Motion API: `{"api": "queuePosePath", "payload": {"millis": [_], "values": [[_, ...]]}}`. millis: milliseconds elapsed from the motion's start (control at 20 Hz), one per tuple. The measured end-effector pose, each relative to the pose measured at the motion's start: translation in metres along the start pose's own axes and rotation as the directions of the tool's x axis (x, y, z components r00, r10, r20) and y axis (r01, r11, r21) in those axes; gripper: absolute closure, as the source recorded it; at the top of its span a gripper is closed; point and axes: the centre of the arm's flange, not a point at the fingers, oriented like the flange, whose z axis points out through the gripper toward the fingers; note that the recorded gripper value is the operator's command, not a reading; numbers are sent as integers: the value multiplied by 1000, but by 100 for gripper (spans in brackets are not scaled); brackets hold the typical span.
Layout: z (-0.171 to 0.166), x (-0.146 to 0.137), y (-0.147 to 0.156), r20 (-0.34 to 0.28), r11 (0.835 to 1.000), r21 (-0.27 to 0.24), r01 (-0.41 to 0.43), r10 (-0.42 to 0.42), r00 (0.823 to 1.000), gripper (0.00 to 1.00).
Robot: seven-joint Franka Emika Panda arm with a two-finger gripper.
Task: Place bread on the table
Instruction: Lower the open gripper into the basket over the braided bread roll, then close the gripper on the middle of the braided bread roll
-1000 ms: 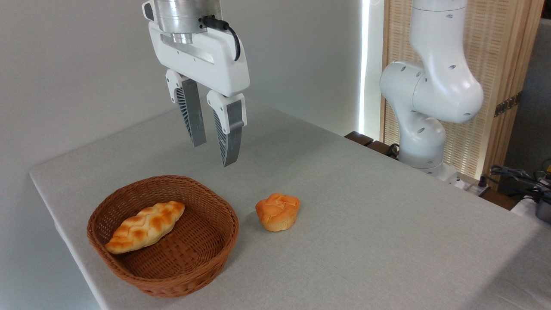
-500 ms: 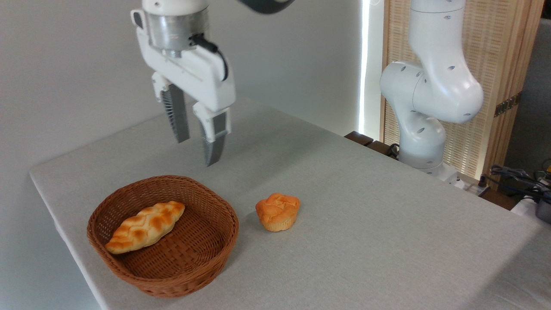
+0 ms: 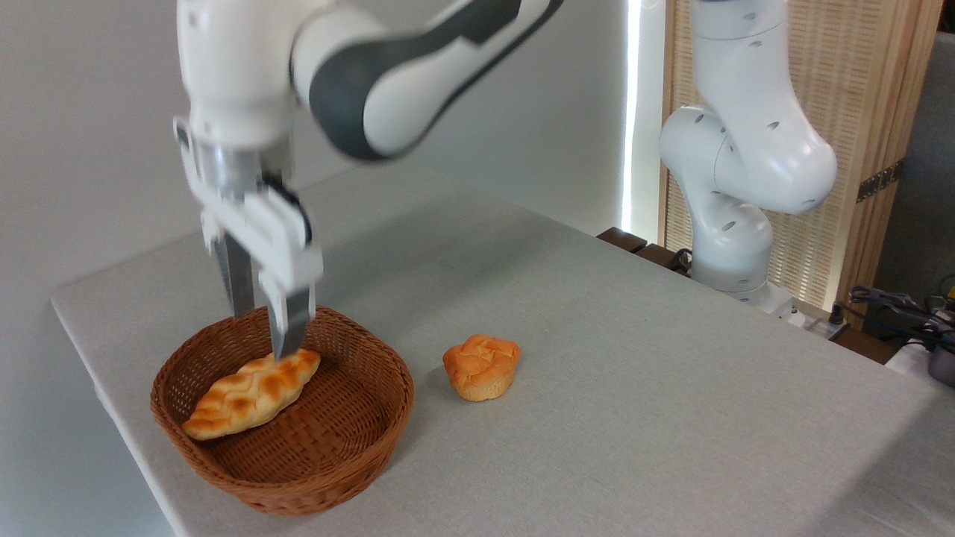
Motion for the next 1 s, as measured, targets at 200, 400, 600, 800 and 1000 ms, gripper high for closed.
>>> {"api": "queuePosePath", "payload": {"millis": [200, 400, 600, 800, 1000], "values": [[58, 4, -11, -33, 997, 15, 74, -74, 997, 0], [62, 11, -4, -49, 996, 15, 88, -87, 995, 0], [61, 11, -4, -57, 995, 5, 99, -98, 993, 0], [66, 9, -4, -49, 995, 1, 101, -101, 994, 0], [69, 9, -5, -44, 996, 0, 87, -87, 995, 0]]}}
